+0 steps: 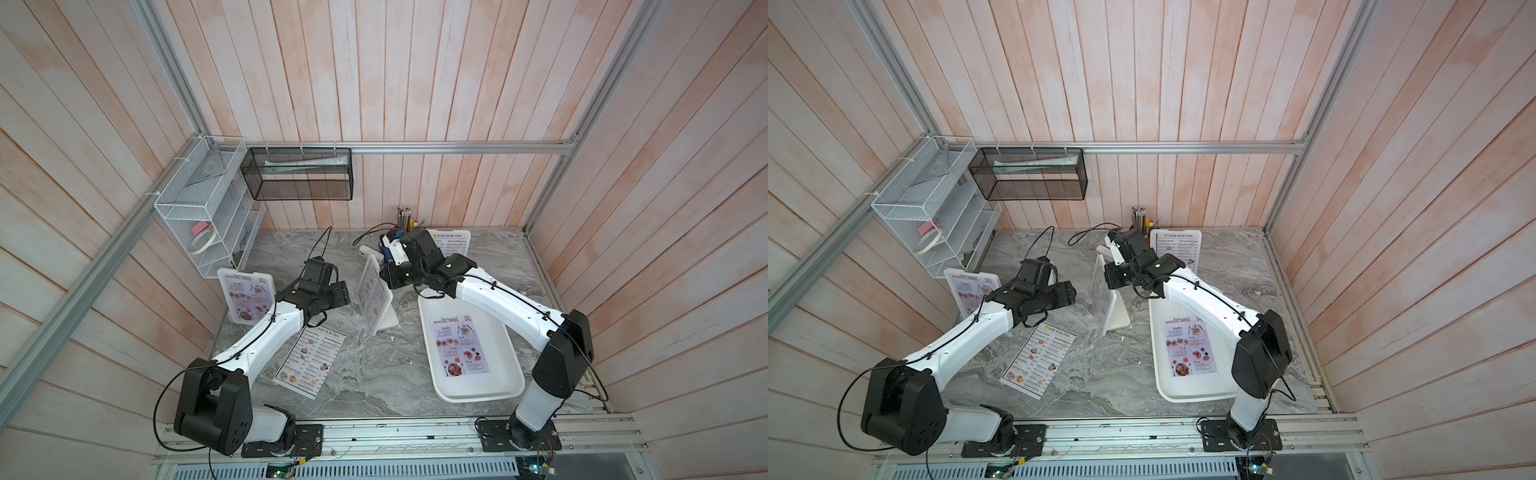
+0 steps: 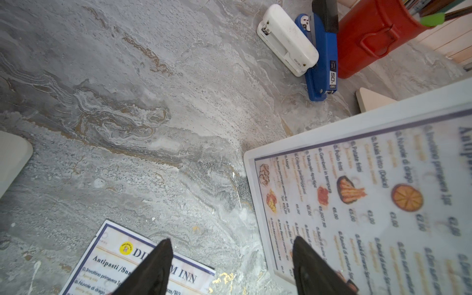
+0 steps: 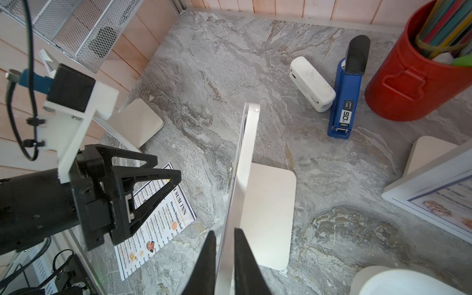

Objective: Replace the menus in the menu holders
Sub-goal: Move the menu holder to the center of the board, then take out the menu from the menu holder.

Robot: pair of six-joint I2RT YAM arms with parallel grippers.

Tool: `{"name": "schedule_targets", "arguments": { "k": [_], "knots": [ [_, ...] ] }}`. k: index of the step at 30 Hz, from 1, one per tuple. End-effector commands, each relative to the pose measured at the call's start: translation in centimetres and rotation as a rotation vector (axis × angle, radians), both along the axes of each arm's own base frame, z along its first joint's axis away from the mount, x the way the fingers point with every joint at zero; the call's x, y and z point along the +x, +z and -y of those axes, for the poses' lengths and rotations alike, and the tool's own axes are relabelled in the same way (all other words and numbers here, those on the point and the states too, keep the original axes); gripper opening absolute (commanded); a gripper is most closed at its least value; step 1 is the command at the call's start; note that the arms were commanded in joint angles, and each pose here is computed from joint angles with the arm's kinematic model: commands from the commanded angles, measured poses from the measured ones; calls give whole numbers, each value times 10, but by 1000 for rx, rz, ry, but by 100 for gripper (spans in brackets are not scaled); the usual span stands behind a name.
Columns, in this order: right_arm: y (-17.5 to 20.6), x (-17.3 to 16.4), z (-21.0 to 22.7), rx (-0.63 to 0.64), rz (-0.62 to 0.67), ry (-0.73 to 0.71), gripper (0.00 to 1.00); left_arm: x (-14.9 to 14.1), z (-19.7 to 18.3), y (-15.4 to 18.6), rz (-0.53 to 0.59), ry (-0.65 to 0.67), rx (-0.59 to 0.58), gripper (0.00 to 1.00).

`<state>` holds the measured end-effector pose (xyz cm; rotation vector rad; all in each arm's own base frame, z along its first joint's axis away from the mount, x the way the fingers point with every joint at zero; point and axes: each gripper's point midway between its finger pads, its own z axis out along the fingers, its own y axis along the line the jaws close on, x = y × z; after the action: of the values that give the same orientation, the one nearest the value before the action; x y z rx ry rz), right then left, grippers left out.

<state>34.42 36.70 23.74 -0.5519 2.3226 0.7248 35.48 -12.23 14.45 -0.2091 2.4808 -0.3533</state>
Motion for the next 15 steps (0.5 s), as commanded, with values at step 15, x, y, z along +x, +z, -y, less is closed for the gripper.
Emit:
{"name": "schedule_targets", "arguments": {
  "k": [15],
  "knots": [
    [8, 2, -10, 38, -13, 33, 17, -3, -5, 1, 9, 10, 13, 76]
  ]
}}
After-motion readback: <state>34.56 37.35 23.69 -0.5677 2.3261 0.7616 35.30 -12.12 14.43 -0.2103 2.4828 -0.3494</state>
